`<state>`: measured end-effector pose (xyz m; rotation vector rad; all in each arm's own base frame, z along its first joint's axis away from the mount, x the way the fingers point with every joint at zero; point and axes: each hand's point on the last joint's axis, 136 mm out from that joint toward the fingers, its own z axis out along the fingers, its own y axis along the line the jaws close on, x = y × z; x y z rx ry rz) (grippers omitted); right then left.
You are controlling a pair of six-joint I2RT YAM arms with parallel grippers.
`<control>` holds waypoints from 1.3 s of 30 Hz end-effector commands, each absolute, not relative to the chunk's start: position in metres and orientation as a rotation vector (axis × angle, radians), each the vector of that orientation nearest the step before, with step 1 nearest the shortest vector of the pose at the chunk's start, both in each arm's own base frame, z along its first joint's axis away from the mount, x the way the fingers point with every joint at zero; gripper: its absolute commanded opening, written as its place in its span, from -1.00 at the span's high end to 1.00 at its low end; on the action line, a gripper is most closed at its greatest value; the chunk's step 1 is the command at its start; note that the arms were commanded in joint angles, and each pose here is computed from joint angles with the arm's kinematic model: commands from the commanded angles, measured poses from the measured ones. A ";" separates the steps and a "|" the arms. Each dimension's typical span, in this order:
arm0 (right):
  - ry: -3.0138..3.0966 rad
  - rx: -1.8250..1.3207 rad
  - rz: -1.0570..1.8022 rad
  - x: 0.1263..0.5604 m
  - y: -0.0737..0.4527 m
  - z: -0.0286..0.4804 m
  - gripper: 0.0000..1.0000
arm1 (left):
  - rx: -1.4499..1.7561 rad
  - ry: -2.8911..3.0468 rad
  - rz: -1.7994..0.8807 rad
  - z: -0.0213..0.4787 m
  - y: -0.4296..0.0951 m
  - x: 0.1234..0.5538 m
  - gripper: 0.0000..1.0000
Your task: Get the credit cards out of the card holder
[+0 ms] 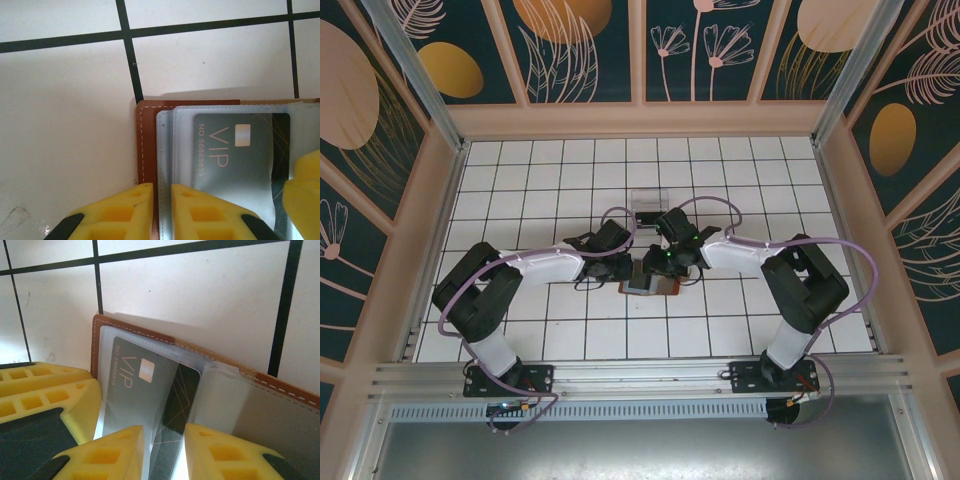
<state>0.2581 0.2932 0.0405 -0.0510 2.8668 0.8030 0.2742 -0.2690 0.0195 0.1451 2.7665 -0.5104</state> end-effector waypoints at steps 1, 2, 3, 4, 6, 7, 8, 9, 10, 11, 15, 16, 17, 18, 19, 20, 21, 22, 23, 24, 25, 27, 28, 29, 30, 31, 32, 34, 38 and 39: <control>2.890 -0.026 0.822 0.256 0.292 0.029 0.43 | 0.165 2.903 -0.323 -0.016 -0.241 0.250 0.63; 2.893 -0.024 0.823 0.255 0.292 0.027 0.43 | 0.166 2.903 -0.323 -0.015 -0.241 0.250 0.62; 2.896 -0.020 0.824 0.255 0.291 0.025 0.43 | 0.165 2.905 -0.324 -0.016 -0.240 0.250 0.63; 2.901 -0.017 0.822 0.254 0.290 0.023 0.43 | 0.165 2.907 -0.324 -0.016 -0.240 0.250 0.63; 2.911 -0.009 0.808 0.253 0.287 0.018 0.43 | 0.166 2.908 -0.324 -0.016 -0.240 0.249 0.63; 2.915 -0.006 0.803 0.253 0.286 0.016 0.43 | 0.165 2.910 -0.322 -0.017 -0.240 0.249 0.63; 2.920 0.003 0.798 0.253 0.284 0.013 0.44 | 0.166 2.910 -0.321 -0.017 -0.240 0.249 0.63; 2.923 0.011 0.794 0.252 0.283 0.011 0.44 | 0.166 2.915 -0.321 -0.018 -0.240 0.248 0.63; 2.928 0.016 0.788 0.252 0.281 0.009 0.44 | 0.163 2.916 -0.321 -0.018 -0.239 0.248 0.64; 2.932 0.024 0.785 0.252 0.280 0.006 0.45 | 0.164 2.916 -0.318 -0.019 -0.239 0.248 0.64; 2.934 0.046 0.782 0.251 0.275 0.001 0.47 | 0.165 2.921 -0.315 -0.019 -0.238 0.247 0.65; 2.933 0.051 0.783 0.251 0.275 0.000 0.47 | 0.165 2.920 -0.316 -0.019 -0.239 0.247 0.65; 2.934 0.058 0.788 0.251 0.274 -0.002 0.48 | 0.167 2.921 -0.315 -0.019 -0.239 0.247 0.65; 2.930 0.063 0.798 0.251 0.274 -0.003 0.49 | 0.166 2.921 -0.317 -0.019 -0.239 0.247 0.65; 2.929 0.070 0.808 0.251 0.274 -0.005 0.52 | 0.167 2.922 -0.317 -0.019 -0.239 0.247 0.65; 2.929 0.075 0.823 0.250 0.274 -0.006 0.53 | 0.165 2.922 -0.320 -0.019 -0.239 0.247 0.65; 2.926 0.075 0.841 0.250 0.275 -0.007 0.55 | 0.166 2.922 -0.322 -0.019 -0.240 0.247 0.65; 2.924 0.081 0.852 0.250 0.275 -0.008 0.55 | 0.168 2.923 -0.321 -0.019 -0.240 0.247 0.65; 2.918 0.085 0.867 0.250 0.275 -0.008 0.57 | 0.166 2.924 -0.320 -0.019 -0.240 0.247 0.66; 2.913 0.089 0.885 0.250 0.276 -0.009 0.59 | 0.164 2.926 -0.323 -0.019 -0.240 0.247 0.65; 2.910 0.094 0.903 0.249 0.276 -0.009 0.60 | 0.165 2.924 -0.325 -0.019 -0.240 0.247 0.65; 2.892 0.103 0.956 0.249 0.277 -0.009 0.61 | 0.165 2.928 -0.324 -0.019 -0.240 0.247 0.66; 2.886 0.107 0.980 0.249 0.277 -0.009 0.62 | 0.166 2.928 -0.323 -0.019 -0.240 0.246 0.66; 2.879 0.112 1.011 0.248 0.277 -0.010 0.62 | 0.167 2.927 -0.323 -0.019 -0.241 0.247 0.65; 2.865 0.109 1.052 0.247 0.279 -0.009 0.62 | 0.166 2.929 -0.324 -0.019 -0.240 0.247 0.65; 2.852 0.108 1.090 0.246 0.281 -0.007 0.62 | 0.166 2.930 -0.325 -0.019 -0.241 0.247 0.66; 2.831 0.102 1.134 0.246 0.283 -0.005 0.62 | 0.165 2.931 -0.325 -0.019 -0.241 0.246 0.66; 2.794 0.077 1.215 0.245 0.288 0.000 0.62 | 0.168 2.934 -0.321 -0.020 -0.241 0.246 0.66; 2.763 0.043 1.324 0.241 0.294 0.002 0.65 | 0.169 2.939 -0.322 -0.020 -0.241 0.245 0.67; 2.767 0.037 1.334 0.240 0.295 0.000 0.65 | 0.168 2.940 -0.321 -0.020 -0.241 0.245 0.67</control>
